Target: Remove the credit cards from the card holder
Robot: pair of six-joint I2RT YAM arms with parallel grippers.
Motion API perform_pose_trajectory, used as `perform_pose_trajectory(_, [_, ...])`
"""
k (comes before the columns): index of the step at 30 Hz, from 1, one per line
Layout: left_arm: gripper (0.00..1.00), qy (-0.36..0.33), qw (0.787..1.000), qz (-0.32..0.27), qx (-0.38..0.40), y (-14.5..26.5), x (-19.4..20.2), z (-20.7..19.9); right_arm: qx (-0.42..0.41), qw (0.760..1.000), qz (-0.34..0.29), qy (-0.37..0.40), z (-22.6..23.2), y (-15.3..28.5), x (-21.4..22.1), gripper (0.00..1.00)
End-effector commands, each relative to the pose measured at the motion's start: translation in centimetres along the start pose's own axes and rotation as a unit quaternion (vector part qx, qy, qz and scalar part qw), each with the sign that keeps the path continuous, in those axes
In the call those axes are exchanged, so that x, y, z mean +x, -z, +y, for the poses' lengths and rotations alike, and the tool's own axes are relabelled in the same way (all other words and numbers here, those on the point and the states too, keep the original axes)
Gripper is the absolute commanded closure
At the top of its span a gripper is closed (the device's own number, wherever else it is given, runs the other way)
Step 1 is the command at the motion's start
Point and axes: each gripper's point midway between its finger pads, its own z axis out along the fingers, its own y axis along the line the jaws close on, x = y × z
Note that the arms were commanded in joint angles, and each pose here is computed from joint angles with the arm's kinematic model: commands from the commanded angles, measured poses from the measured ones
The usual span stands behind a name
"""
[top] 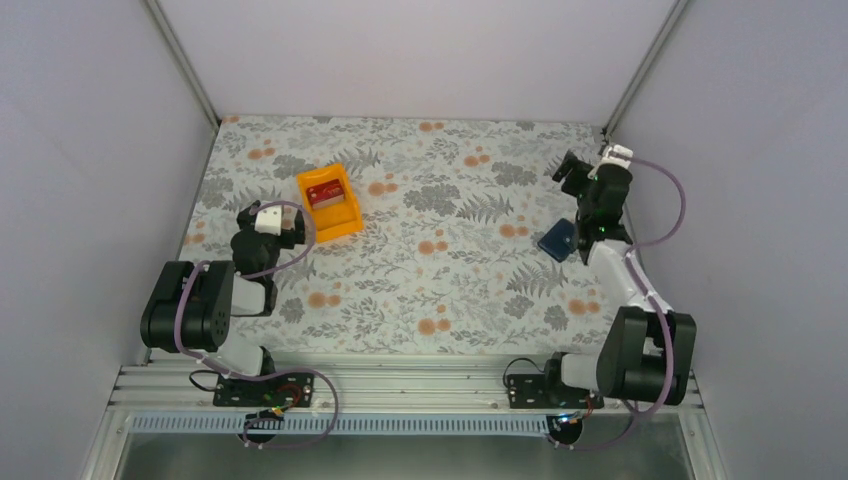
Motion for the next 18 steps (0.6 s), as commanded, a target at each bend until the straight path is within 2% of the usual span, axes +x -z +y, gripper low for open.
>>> perform_pose_trajectory(1, [0.0,0.003,1.0,-0.022,-0.002,-0.3,-1.2,0.2,0.186,0.959,0.205,-0.053,-6.3,1.3,9.0,0.0])
perform_pose_trajectory(5, [0.0,0.003,1.0,-0.023,-0.002,-0.3,-1.3,0.2,0.234,0.935,0.26,-0.068,-8.1,1.5,12.5,0.0])
perform_pose_trajectory(9, [0.0,0.004,1.0,-0.023,-0.001,-0.1,-1.3,0.2,0.224,0.919,0.31,-0.093,-8.0,0.7,16.1,0.0])
perform_pose_trajectory(10, [0.0,0.008,1.0,-0.026,-0.013,-0.3,-1.6,0.7,0.226,0.916,0.317,-0.096,-8.1,0.5,16.6,0.0])
perform_pose_trajectory(13, [0.0,0.038,0.999,0.013,-0.023,-1.7,-2.2,2.2,0.222,0.908,0.341,-0.102,-8.0,0.3,18.3,0.0])
perform_pose_trajectory(15, [0.0,0.08,0.996,0.03,-0.033,-2.4,-2.9,4.3,0.224,0.903,0.351,-0.103,-8.1,0.3,19.2,0.0])
perform_pose_trajectory(18, [0.0,0.101,0.993,0.011,-0.055,-2.1,-5.3,7.2,0.234,0.894,0.369,-0.1,-8.6,0.4,20.8,0.0])
